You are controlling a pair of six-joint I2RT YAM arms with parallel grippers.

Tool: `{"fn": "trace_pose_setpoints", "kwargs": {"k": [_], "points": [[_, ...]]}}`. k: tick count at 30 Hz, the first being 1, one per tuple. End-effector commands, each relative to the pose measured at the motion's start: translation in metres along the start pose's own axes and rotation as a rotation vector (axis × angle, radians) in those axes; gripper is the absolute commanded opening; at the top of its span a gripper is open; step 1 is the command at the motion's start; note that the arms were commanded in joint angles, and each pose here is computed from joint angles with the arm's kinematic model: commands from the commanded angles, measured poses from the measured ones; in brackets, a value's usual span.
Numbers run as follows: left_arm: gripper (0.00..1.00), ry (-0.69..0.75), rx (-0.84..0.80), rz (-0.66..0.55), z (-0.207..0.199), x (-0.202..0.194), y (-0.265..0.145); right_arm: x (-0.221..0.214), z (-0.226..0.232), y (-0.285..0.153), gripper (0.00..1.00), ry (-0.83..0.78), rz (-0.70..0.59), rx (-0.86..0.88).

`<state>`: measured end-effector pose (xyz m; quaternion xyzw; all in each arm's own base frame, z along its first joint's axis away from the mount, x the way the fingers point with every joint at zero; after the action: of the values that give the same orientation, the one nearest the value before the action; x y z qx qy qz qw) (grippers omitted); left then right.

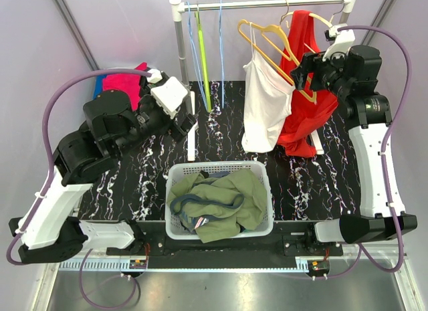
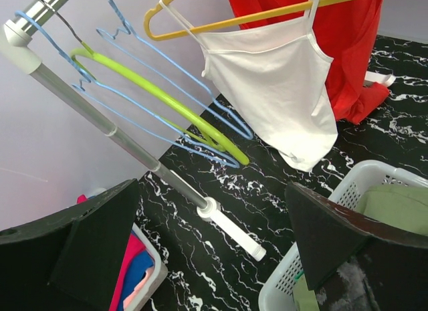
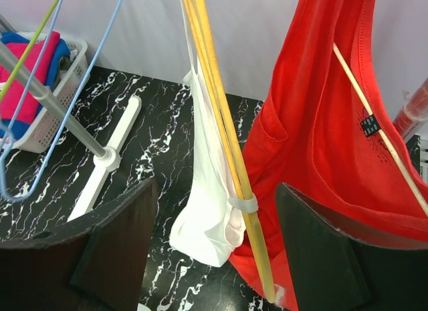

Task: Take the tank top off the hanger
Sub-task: Pick up the hanger from the clothesline.

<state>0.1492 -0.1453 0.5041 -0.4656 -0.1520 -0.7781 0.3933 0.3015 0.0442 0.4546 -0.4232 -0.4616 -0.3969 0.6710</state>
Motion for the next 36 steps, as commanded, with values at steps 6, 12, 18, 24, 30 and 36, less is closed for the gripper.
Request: {"fn": "trace_pose_setpoints", "kwargs": {"k": [6,12,18,24,30,36], "points": [[0.99,-0.034,0.009,-0.077,0.006,0.011,-0.01,-0.001,-0.001,0.016,0.72,-0.012,-0.025,0.088],[0.99,-0.033,0.011,-0.083,0.007,0.012,-0.011,-0.005,-0.004,0.027,0.47,0.011,-0.017,0.131],[0.99,-0.024,0.014,-0.092,0.009,0.015,-0.012,-0.005,-0.004,0.03,0.27,0.02,-0.023,0.137],[0.99,-0.03,0.009,-0.102,0.009,0.017,-0.009,-0.007,-0.004,0.034,0.24,0.027,-0.025,0.158],[0.99,-0.018,0.014,-0.099,0.01,0.017,-0.009,-0.003,0.0,0.027,0.01,0.04,-0.103,0.163],[0.99,0.014,-0.013,-0.121,0.01,0.017,-0.013,0.027,0.01,0.002,0.0,0.001,-0.297,0.166]]}}
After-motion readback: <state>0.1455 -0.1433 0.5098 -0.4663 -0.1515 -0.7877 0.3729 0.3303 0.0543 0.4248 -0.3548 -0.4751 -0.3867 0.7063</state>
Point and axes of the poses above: each gripper's point midway between its finger pads, its own y axis out along the fingers, its own z axis along the line the jaws close on, x = y × z, the point moved 10 cm from there along -y, back along the fingers, and after that the axes turned 9 degrees about y, right-handed, at the moved point
